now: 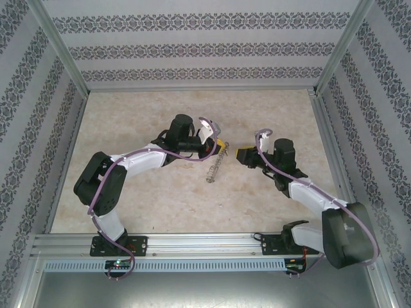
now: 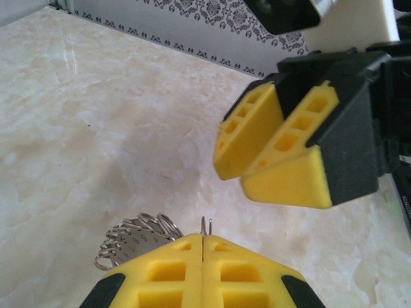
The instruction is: Put the keys on the keyring
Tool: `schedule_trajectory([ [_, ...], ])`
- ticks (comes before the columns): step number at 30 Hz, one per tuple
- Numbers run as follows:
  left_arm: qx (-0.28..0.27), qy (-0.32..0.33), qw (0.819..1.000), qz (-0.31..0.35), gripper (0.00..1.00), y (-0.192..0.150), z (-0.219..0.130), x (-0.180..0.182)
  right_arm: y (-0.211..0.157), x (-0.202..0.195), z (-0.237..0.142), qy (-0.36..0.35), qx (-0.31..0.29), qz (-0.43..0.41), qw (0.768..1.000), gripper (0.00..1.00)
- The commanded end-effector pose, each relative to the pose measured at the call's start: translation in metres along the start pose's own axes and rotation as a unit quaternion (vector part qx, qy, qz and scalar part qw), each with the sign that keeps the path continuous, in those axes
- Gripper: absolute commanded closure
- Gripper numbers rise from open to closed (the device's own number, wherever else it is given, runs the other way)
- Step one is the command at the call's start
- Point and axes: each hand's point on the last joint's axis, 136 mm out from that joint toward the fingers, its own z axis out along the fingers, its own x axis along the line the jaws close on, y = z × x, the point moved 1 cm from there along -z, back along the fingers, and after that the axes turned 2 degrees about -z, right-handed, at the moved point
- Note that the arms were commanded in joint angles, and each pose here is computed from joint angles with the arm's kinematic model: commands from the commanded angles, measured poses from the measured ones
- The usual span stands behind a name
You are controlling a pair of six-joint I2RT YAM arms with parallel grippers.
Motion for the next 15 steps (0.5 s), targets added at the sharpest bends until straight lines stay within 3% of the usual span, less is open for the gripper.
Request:
schedule_trajectory([
  [1,-0.026,-0.021,0.999,0.021,1.0,0.019,-0.007,-0.013,0.021,0.014,0.007,0.046,-0.015,-0.025,0.999,0.67],
  [15,-0.021,-0.029,0.999,0.018,1.0,0.016,-0.006,-0.014,0.013,0.033,0.018,0.122,0.004,-0.031,0.992,0.71],
])
